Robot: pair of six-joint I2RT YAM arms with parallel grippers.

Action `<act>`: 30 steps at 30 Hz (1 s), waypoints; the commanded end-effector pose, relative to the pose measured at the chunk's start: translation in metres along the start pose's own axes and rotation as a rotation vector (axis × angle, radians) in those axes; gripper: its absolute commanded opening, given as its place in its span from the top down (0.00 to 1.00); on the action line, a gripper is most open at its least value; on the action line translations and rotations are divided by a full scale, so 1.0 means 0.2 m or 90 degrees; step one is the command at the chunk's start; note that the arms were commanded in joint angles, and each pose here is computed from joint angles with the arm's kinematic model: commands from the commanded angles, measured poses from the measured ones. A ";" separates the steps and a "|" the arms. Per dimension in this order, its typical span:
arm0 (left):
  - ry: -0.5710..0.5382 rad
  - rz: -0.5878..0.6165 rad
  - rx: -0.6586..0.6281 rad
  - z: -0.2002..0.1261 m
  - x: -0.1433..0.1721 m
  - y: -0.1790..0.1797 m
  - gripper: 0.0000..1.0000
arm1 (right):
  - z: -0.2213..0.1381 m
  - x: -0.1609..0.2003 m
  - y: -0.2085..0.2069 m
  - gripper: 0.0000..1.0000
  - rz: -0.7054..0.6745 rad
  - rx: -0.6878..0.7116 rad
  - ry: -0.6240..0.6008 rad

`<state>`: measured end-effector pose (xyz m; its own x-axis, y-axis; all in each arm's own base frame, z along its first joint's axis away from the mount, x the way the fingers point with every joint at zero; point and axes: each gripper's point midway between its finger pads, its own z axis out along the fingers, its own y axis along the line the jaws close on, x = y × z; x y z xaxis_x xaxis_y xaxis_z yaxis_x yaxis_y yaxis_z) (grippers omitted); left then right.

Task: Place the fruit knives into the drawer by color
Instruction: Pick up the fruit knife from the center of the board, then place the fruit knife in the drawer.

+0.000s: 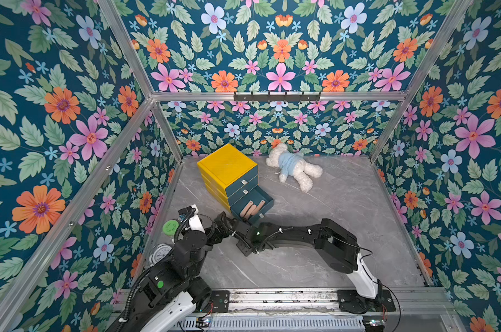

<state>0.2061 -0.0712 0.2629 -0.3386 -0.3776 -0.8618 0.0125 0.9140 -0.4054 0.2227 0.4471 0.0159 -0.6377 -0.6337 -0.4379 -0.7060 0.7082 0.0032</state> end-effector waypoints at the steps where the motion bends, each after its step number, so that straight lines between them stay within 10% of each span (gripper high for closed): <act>1: -0.001 0.002 -0.010 0.01 0.01 0.01 0.01 | -0.05 0.14 -0.06 0.87 0.017 0.015 0.035; 20: 0.066 0.010 -0.017 0.14 0.23 0.01 0.01 | -0.78 -0.27 -0.36 0.91 0.275 -0.139 -0.311; 30: 0.069 0.008 -0.019 0.14 0.23 0.01 0.01 | -0.59 -0.62 -0.64 0.86 0.531 -0.263 -0.350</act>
<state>0.2157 -0.0917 0.2085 -0.4510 -0.3266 -0.8306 -0.0048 0.9315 -0.3637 0.3388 0.3804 0.1598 -0.7897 0.1785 -0.5870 -0.2867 0.7385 0.6103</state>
